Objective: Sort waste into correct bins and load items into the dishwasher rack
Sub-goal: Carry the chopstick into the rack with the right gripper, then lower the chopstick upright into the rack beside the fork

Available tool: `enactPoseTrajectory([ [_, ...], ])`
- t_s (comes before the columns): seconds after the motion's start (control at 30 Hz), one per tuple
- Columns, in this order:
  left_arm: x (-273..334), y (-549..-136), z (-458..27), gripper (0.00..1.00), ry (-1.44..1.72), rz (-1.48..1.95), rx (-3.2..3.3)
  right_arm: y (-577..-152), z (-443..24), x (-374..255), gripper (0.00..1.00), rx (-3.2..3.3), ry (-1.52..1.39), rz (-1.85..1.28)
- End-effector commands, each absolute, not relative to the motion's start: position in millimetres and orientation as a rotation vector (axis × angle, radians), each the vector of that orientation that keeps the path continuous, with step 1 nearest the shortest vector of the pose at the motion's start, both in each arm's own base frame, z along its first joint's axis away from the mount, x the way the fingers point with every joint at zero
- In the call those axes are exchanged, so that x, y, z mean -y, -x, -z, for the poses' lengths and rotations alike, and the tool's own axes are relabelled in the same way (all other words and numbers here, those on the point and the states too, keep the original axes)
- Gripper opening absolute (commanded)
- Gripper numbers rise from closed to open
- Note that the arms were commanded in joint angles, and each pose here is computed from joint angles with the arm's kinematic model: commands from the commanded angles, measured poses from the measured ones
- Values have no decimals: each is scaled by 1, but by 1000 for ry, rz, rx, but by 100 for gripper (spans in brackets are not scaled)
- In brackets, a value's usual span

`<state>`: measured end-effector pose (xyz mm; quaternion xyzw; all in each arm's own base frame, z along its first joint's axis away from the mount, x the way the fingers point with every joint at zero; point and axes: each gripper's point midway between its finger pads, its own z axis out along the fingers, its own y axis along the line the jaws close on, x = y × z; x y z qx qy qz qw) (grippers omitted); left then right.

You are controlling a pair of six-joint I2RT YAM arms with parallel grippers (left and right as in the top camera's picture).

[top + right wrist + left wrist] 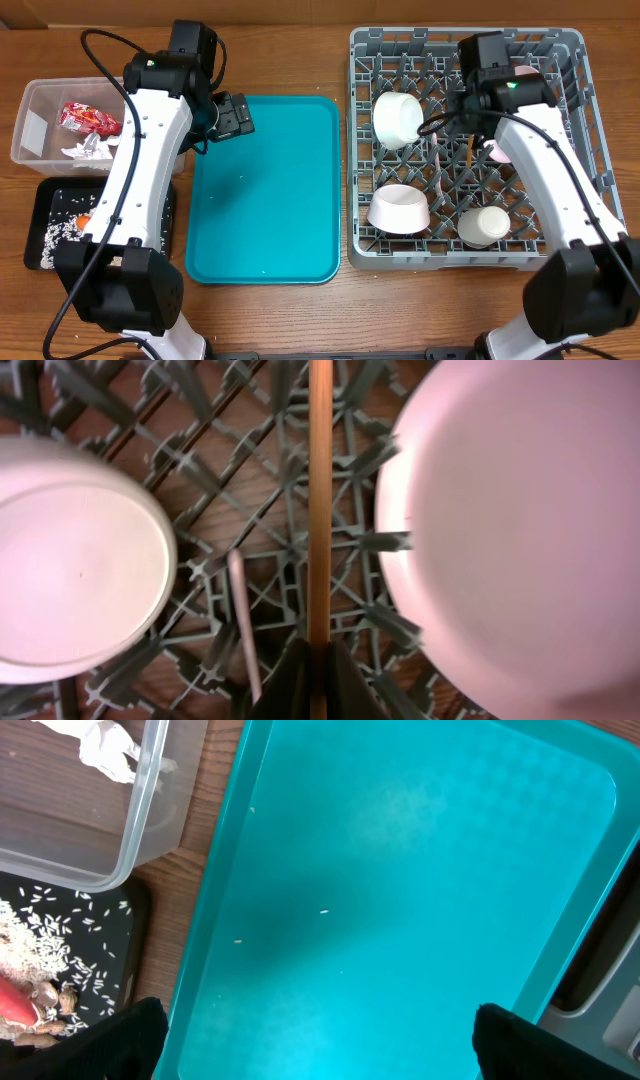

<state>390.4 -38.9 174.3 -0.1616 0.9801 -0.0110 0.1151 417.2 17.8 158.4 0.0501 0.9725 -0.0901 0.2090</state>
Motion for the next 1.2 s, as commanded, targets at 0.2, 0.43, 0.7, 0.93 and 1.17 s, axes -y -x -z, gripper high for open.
enactPoseTrajectory([
  [0.2, 41, -395, -177, 100, 436, 18, -2862, -416, -129, -46, 4, -2810, 29, 76],
  [0.43, 41, -395, -177, 100, 435, 18, -2862, -416, -123, -46, 4, -2829, 57, 86],
  [0.7, 41, -395, -177, 100, 436, 19, -2862, -418, -120, -43, 4, -2828, 52, 113],
  [0.93, 41, -395, -177, 100, 435, 19, -2862, -421, -121, -43, 4, -2814, 50, 110],
  [1.17, 41, -395, -177, 100, 435, 19, -2862, -424, -122, -43, 4, -2803, 48, 108],
])
